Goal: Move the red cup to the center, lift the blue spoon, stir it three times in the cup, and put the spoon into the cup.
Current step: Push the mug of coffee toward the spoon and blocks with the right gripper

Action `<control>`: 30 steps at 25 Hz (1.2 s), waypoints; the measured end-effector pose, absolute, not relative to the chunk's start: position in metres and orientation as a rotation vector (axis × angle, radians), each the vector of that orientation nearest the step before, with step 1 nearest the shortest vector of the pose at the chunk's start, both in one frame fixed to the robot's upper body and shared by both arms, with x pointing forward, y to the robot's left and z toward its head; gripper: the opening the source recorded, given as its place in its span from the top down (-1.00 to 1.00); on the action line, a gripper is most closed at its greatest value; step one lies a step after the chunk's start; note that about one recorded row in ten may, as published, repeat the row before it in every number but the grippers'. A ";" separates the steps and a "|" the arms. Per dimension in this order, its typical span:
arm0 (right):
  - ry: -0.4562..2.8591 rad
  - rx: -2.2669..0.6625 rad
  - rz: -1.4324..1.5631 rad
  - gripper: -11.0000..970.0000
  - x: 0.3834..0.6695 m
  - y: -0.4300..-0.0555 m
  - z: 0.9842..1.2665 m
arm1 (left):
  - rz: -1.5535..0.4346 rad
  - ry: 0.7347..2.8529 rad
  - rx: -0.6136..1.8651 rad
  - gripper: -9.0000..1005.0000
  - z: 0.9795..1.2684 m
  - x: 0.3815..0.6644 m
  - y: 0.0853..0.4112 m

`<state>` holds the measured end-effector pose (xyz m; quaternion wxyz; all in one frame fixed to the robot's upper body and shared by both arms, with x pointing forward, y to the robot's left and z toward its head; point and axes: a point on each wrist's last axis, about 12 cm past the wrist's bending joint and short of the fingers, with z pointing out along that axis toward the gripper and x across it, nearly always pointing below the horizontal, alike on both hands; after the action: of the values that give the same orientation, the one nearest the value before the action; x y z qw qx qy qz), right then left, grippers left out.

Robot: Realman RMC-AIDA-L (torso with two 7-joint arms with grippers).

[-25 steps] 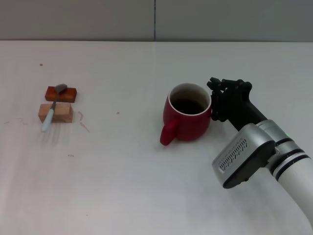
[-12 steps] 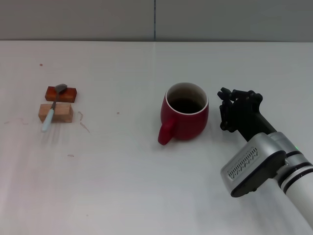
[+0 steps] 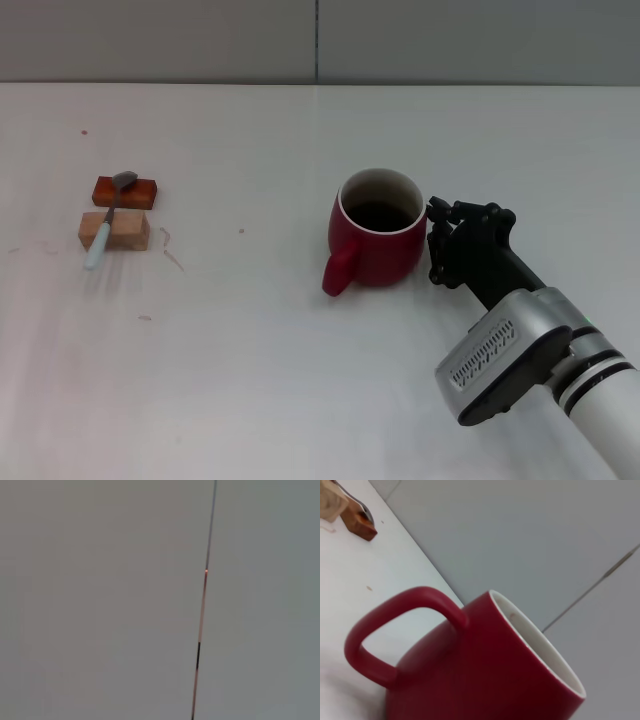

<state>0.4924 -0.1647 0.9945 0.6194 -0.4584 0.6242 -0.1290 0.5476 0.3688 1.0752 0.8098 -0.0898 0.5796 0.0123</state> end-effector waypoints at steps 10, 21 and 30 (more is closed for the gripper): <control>1.432 -1.059 -0.241 0.86 0.494 -0.151 0.999 | 0.029 1.238 -0.193 -0.71 1.075 0.546 0.370; 1.410 -1.064 -0.152 0.86 0.504 -0.129 1.010 | 0.028 1.243 -0.198 -0.71 1.073 0.544 0.370; 1.405 -1.066 -0.157 0.86 0.510 -0.130 1.012 | 0.026 1.246 -0.200 -0.71 1.072 0.544 0.369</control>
<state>0.5103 -0.1303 1.0116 0.6332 -0.4660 0.6142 -0.0686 0.5437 0.3692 1.0720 0.8074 -0.0935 0.5824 0.0121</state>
